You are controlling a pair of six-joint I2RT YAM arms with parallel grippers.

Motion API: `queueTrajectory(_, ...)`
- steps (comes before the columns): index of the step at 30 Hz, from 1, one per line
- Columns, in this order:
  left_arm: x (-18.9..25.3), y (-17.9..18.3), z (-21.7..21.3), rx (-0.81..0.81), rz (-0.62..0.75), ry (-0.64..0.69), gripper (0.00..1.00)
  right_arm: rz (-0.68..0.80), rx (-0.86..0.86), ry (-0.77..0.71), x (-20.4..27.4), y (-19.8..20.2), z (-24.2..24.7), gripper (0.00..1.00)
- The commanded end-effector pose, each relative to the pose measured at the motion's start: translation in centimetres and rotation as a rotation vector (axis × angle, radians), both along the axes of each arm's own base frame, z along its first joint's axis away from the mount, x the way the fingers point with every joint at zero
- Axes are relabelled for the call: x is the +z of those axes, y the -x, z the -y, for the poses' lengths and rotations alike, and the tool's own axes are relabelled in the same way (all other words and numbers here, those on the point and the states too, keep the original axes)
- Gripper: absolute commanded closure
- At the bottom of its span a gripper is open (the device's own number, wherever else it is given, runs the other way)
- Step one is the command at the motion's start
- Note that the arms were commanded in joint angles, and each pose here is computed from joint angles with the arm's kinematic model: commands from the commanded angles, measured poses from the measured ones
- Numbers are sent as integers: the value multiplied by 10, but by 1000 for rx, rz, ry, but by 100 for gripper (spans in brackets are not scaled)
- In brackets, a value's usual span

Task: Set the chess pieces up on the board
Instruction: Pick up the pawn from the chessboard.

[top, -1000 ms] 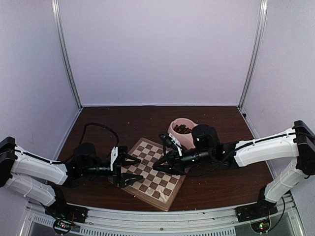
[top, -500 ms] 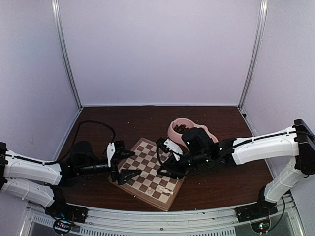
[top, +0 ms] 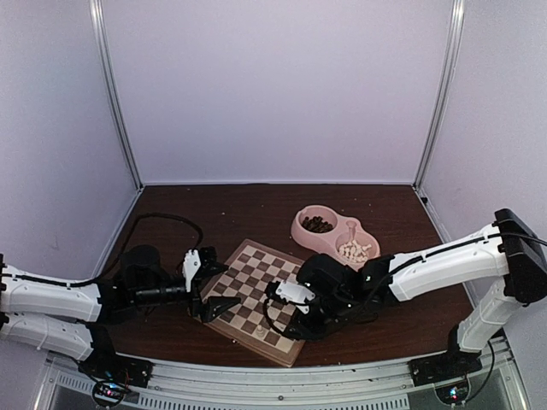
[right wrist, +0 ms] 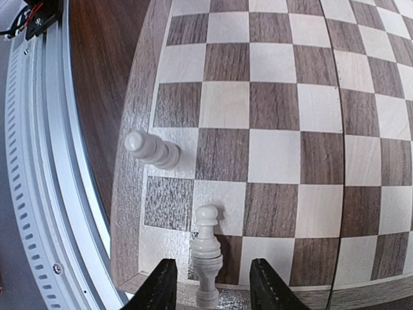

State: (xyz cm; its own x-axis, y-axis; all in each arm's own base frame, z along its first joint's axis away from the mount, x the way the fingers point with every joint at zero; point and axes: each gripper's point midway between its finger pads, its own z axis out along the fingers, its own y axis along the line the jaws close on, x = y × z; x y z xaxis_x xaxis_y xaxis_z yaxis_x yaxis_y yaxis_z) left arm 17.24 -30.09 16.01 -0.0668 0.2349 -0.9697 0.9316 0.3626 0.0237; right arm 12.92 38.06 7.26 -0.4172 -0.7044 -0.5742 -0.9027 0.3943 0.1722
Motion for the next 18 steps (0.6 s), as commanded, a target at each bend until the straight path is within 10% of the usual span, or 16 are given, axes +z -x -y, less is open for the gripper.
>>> queueTrajectory(1, 17, -1, 5, -17, 45, 11, 9, 43, 13, 94, -18, 3, 9, 59)
queueTrajectory(18, 24, 3, 1, -18, 58, 28, 7, 83, 33, 169, -29, 6, 12, 70)
